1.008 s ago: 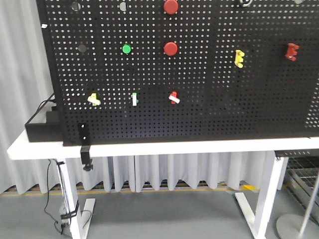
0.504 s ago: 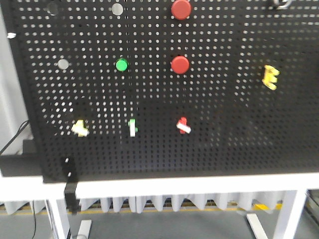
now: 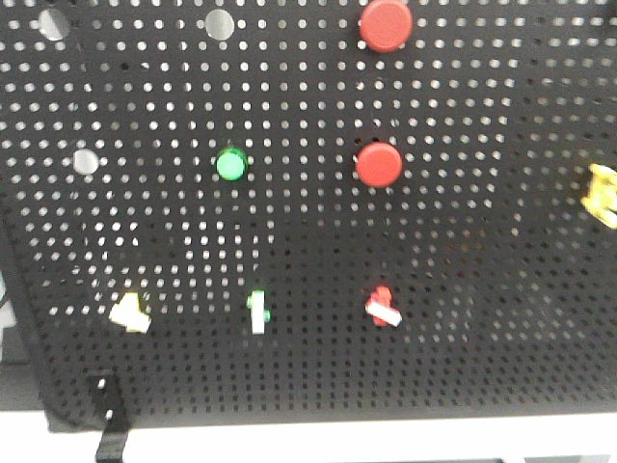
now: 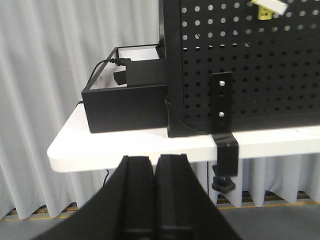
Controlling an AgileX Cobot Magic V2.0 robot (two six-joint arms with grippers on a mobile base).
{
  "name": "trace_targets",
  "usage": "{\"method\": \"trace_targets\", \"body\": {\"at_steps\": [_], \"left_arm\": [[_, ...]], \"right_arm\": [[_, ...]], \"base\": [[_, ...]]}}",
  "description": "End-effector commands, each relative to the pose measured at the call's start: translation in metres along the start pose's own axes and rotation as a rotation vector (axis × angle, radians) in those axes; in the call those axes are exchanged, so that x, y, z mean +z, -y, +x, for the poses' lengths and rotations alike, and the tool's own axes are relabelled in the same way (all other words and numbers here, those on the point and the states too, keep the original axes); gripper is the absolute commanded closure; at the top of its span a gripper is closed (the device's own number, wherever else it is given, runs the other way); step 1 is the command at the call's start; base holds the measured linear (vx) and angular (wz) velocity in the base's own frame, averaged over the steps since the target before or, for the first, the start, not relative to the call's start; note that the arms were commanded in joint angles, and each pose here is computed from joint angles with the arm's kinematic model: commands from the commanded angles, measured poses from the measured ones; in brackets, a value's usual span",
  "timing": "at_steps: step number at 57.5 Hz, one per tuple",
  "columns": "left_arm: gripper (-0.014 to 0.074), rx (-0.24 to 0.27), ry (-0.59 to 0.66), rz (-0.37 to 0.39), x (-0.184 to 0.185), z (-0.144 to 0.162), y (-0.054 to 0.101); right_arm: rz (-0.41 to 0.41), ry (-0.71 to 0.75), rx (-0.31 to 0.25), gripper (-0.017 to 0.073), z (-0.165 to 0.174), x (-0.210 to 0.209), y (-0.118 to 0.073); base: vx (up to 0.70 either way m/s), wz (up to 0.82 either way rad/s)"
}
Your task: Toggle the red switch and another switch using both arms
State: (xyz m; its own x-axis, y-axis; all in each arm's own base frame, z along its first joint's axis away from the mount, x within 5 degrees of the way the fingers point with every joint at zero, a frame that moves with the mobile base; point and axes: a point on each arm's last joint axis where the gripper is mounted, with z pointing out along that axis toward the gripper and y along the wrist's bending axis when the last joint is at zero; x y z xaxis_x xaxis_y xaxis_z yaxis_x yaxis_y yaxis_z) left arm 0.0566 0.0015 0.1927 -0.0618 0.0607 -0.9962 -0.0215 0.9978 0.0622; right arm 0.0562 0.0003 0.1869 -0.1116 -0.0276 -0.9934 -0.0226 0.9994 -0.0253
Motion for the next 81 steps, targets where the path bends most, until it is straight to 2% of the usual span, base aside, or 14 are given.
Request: {"method": "trace_targets", "body": {"at_steps": [1, 52, 62, 69, 81], "left_arm": [[0.0591, -0.018, 0.076, -0.005, -0.001, -0.002, 0.0], [0.0591, -0.018, 0.076, -0.005, -0.001, -0.002, 0.0], [0.0591, -0.018, 0.078, -0.005, -0.001, -0.002, 0.0], [0.0591, -0.019, 0.132, -0.008, -0.001, -0.007, 0.0], [0.0591, -0.03, 0.369, -0.018, -0.007, -0.03, -0.002]], "right_arm": [[-0.007, 0.087, -0.017, 0.0566, -0.006, -0.001, -0.001], [-0.007, 0.087, -0.018, 0.0566, -0.006, -0.001, -0.001], [-0.015, 0.149, -0.002, 0.0566, -0.012, -0.001, -0.001], [-0.018, 0.198, -0.022, 0.0566, -0.016, -0.002, -0.002], [-0.033, 0.367, -0.014, 0.0566, -0.037, -0.008, -0.003]], "base": [[0.18, 0.03], [0.05, 0.0], [0.0, 0.0], [0.0, 0.0], [0.0, 0.0]]}}
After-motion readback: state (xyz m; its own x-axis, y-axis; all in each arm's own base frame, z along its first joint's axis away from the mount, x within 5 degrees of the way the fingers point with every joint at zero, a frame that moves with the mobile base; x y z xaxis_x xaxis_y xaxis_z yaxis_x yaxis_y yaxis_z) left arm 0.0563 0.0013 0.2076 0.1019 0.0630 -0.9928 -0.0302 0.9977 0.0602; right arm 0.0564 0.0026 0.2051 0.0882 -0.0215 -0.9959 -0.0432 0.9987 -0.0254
